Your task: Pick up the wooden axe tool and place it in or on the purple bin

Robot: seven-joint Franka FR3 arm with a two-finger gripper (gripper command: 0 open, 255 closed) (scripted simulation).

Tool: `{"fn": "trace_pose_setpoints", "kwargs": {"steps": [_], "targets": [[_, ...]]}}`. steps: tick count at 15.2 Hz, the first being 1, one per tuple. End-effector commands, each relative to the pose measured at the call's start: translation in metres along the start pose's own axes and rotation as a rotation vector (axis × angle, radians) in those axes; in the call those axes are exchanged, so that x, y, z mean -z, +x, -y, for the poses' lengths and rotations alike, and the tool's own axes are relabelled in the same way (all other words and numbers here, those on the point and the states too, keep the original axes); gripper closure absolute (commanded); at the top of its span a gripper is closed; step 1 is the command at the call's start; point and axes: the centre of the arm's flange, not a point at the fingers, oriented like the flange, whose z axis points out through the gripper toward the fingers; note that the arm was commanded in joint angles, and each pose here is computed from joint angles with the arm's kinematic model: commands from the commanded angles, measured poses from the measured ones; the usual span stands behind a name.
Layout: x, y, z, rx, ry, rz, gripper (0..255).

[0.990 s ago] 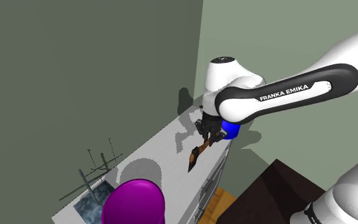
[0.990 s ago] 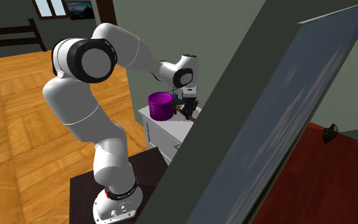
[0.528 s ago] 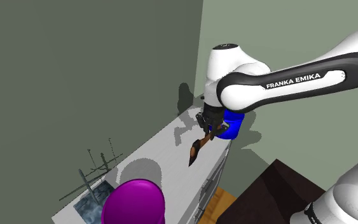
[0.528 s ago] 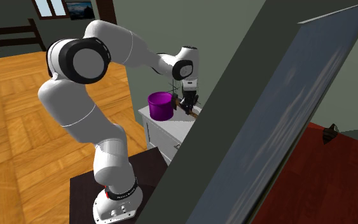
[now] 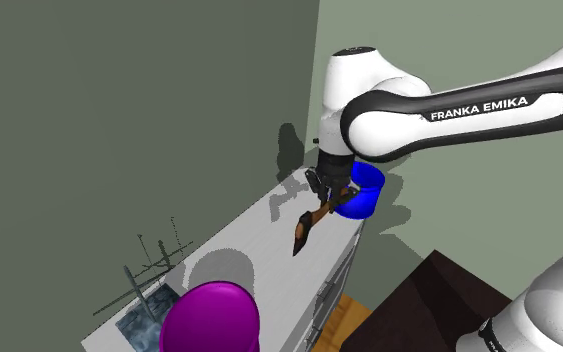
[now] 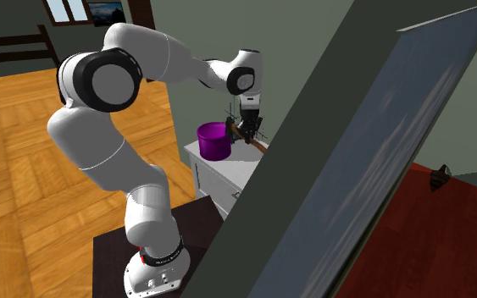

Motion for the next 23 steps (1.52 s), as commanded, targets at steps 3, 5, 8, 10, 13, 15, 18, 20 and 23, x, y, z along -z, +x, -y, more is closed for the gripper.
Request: {"fn": "trace_pose_setpoints", "kwargs": {"steps": [3,5,8,10,13,15,18,20,23], "targets": [[0.007,-0.047,0.012,-0.001,0.0,0.0,255],[0.01,-0.073,0.018,-0.001,0.0,0.0,255],[0.013,-0.111,0.026,-0.001,0.0,0.0,255],[0.016,-0.137,0.032,-0.001,0.0,0.0,255],[0.02,-0.175,0.04,-0.001,0.0,0.0,255],[0.022,-0.201,0.046,-0.001,0.0,0.0,255],[0.026,-0.24,0.054,-0.001,0.0,0.0,255],[0.028,-0.265,0.06,-0.001,0.0,0.0,255],[0.032,-0.304,0.069,-0.001,0.0,0.0,255]]}}
